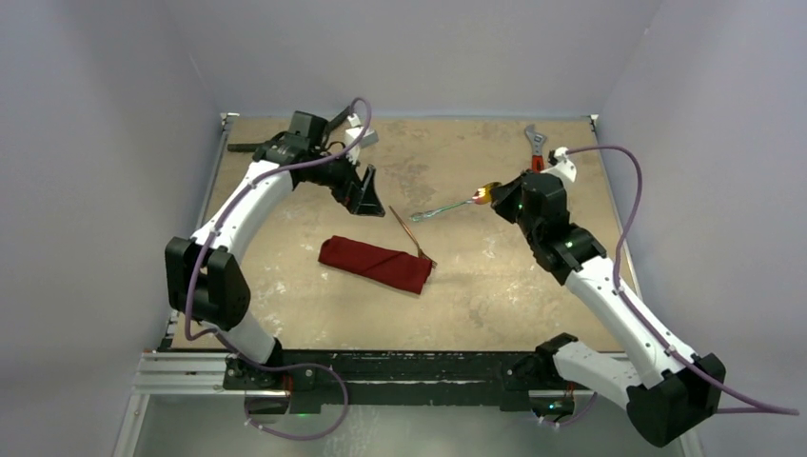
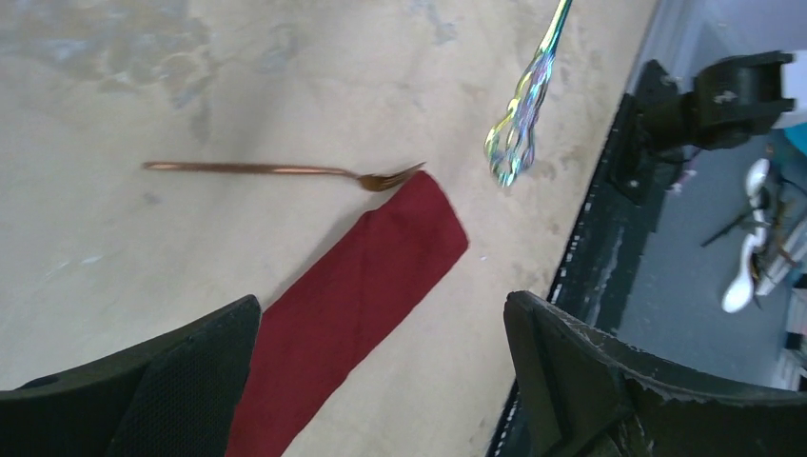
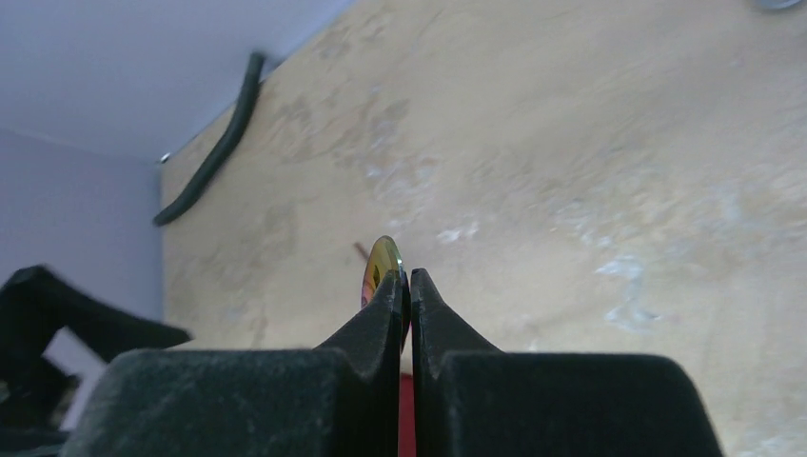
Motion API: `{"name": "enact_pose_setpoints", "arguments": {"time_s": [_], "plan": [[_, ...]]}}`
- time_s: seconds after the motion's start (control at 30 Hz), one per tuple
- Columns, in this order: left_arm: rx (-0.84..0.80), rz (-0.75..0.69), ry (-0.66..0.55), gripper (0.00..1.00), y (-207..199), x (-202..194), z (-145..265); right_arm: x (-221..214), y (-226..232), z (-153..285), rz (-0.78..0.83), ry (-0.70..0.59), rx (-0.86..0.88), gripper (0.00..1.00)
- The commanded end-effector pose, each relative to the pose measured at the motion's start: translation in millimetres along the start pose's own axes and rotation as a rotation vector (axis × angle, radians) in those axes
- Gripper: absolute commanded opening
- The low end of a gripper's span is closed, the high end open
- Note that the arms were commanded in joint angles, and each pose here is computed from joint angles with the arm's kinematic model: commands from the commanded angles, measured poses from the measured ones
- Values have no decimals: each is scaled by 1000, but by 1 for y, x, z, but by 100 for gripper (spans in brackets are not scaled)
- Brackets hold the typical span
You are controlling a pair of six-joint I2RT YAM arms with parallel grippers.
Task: Fold the napkin into a case and place the utensils inside
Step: Pass from the right arm to the left
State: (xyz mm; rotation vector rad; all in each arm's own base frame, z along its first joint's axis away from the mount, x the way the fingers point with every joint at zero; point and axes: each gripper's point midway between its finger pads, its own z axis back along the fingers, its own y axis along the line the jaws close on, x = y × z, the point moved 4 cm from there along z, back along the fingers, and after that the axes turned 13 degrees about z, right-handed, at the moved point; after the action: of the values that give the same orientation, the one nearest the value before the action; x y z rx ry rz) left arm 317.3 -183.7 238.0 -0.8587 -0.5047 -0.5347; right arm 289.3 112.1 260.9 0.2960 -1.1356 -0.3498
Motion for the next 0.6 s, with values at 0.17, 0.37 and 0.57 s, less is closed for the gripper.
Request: {"name": "enact_pose_setpoints", "arguments": {"time_s": [0.17,0.37,0.57], "plan": [[-296,44,66,99,-43,-4,-18,11,79,13,-125,31,276,0],[-383,74,90,87,-52,-12,-16,11,102,12,-144,30,339,0],[-436,58,157,18,-56,-23,-11,11,119,7,-148,-3,346,0]]}}
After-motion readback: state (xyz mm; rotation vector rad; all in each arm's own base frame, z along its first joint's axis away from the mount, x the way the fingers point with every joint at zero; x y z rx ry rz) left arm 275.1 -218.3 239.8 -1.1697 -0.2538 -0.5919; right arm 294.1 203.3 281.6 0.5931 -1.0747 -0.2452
